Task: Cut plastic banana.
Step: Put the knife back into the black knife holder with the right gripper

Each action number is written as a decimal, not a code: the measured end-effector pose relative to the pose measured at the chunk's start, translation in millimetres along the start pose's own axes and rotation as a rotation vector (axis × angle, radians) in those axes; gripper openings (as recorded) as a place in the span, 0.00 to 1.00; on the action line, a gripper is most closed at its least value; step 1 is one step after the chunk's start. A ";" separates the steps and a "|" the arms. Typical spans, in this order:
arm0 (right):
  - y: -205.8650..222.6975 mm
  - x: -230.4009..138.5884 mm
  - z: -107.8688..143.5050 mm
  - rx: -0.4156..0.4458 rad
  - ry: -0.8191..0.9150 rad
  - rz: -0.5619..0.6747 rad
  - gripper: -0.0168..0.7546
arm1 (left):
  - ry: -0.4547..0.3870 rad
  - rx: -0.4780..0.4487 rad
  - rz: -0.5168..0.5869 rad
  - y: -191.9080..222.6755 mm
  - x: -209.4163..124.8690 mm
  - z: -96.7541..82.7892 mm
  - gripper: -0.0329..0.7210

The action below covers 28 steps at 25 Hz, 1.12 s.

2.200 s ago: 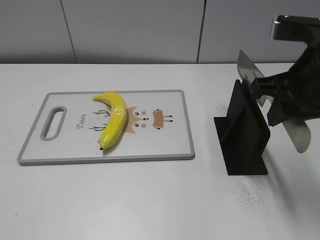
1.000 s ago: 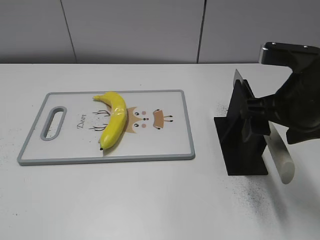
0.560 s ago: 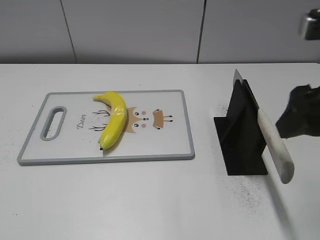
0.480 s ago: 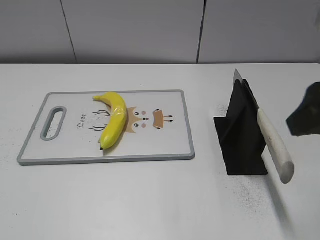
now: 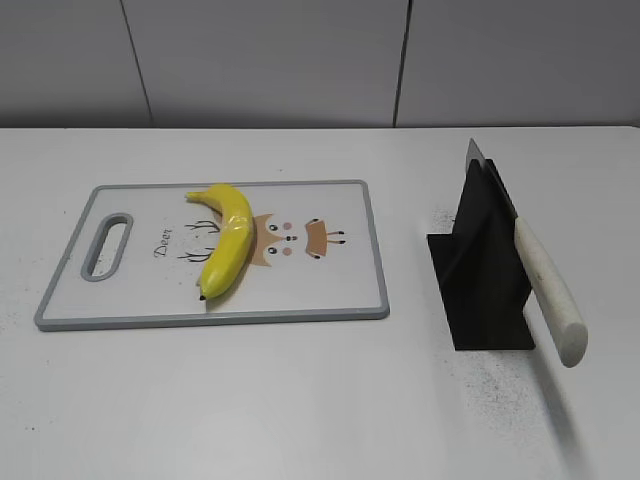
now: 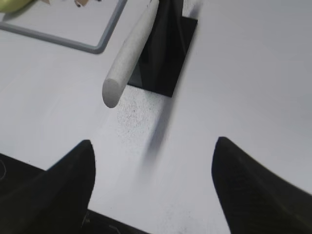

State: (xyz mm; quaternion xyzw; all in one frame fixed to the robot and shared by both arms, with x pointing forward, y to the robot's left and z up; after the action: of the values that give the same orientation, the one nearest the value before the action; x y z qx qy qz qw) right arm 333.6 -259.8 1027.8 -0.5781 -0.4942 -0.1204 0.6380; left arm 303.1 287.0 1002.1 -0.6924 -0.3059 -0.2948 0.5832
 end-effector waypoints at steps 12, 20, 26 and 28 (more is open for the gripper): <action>-29.6 -28.7 -1.4 -0.048 -0.028 -0.086 0.75 | 0.000 0.000 -0.001 -0.1 0.1 0.0 0.77; -28.1 -28.7 -1.2 -0.049 -0.051 -0.089 0.75 | 0.000 0.000 -0.001 -0.1 0.1 0.0 0.75; -31.5 -29.4 -1.2 -0.054 -0.050 -0.115 0.75 | 0.000 0.000 -0.001 -0.1 0.1 0.0 0.74; -35.1 -30.8 -1.2 -0.060 -0.048 -0.143 0.75 | 0.000 0.000 -0.001 -0.1 0.1 0.0 0.74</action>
State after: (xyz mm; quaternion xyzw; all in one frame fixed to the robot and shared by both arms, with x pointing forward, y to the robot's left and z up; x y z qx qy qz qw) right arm 293.9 -284.3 1026.0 -0.5629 -0.5456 -0.1665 0.5981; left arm 303.0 287.0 1002.3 -0.6923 -0.3061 -0.2950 0.5831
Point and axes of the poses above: a point on each arm's last joint axis where the gripper is mounted, y pointing out along that axis toward the gripper, z along the wrist's bending axis when the last joint is at zero, x = y × z, the point moved 6 cm from there along y, pointing out along that axis toward the gripper, and after that the axes turned 15 degrees about -y, right-handed, at the moved point
